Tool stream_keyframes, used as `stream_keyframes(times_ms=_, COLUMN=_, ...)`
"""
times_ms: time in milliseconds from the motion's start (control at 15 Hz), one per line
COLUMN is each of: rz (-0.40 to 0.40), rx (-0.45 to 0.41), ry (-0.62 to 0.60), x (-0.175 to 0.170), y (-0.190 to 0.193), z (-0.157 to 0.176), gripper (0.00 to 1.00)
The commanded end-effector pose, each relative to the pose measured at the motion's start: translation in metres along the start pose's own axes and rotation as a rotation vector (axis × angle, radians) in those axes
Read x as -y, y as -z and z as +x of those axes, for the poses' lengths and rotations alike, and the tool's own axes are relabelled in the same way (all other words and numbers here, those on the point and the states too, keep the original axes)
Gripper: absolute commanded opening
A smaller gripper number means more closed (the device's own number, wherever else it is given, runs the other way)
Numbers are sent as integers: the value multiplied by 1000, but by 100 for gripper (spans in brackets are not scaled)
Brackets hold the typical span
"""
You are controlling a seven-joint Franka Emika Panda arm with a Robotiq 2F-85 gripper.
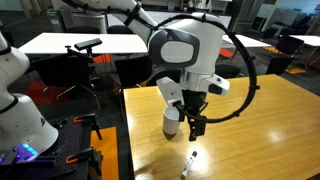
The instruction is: Remove the marker from the mug and put it on the table
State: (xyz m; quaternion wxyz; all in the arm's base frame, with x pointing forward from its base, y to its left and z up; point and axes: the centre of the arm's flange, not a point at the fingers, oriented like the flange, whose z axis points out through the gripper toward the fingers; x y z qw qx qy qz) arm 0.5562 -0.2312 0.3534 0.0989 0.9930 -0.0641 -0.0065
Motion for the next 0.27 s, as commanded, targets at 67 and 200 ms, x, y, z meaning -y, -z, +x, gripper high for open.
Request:
stream_keyframes(times_ms=67, rz=1, rx=-1, ry=-16, x=2, y=2, z=-2, gripper=100)
stream_keyframes(times_ms=200, rz=2, rx=-1, ry=-18, x=2, y=2, z=-4, gripper=100)
